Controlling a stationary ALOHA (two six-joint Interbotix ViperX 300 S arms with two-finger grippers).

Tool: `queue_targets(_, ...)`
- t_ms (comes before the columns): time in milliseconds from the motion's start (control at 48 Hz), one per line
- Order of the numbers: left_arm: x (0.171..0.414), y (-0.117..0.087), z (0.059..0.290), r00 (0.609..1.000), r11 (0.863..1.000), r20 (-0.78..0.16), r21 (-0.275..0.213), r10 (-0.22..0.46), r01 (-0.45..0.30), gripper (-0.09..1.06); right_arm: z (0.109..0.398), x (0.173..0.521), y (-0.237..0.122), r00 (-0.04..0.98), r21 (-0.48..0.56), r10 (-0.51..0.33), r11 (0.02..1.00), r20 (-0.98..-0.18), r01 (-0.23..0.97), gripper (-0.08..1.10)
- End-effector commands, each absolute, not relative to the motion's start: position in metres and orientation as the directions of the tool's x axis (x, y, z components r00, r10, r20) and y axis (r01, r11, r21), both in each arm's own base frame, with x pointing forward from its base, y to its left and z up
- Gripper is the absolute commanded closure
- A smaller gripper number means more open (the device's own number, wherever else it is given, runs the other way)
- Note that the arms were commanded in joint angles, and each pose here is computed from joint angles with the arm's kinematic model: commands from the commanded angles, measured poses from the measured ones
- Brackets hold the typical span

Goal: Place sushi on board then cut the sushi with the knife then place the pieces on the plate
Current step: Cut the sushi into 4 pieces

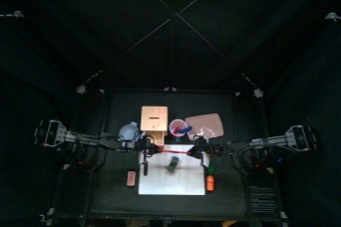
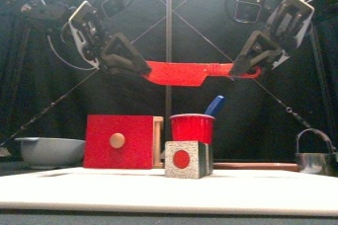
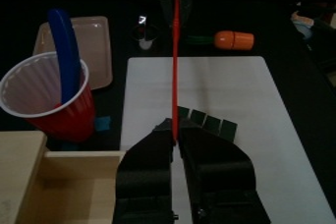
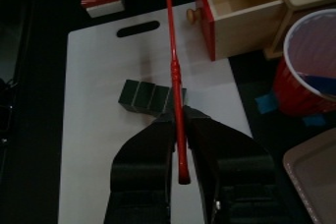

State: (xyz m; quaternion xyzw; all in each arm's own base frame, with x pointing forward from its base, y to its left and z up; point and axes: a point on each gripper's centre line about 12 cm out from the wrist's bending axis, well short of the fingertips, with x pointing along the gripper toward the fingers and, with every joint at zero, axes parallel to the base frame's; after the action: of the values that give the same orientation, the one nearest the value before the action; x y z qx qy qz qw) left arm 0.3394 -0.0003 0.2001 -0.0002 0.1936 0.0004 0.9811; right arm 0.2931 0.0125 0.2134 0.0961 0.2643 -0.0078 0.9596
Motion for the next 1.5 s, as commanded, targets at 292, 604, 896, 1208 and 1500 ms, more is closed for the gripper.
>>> queue_targets(292,0.362,0.0,0.183,0.912,1.0,-0.411,0.01,-0.001,0.006,0.59,0.207,0.287,0.023,0.814,0.204,0.047,0.975,-0.578,0.089,0.51)
queue_targets(604,0.376,-0.001,0.172,0.901,0.999,-0.435,0.033,-0.01,0.027,0.59,0.19,0.287,0.03,0.772,0.207,0.059,0.973,-0.633,0.096,0.63)
queue_targets(896,0.392,-0.003,0.154,0.859,0.995,-0.512,0.07,-0.022,0.067,0.59,0.176,0.293,0.044,0.727,0.257,0.093,0.959,-0.68,0.118,0.63)
queue_targets(1208,0.396,0.0,0.15,0.839,0.993,-0.544,0.089,-0.015,0.076,0.59,0.174,0.297,0.051,0.717,0.32,0.115,0.934,-0.688,0.157,0.63)
queue_targets(1500,0.396,0.0,0.144,0.83,0.993,-0.558,0.088,-0.015,0.077,0.59,0.165,0.3,0.055,0.695,0.327,0.121,0.929,-0.709,0.172,0.63)
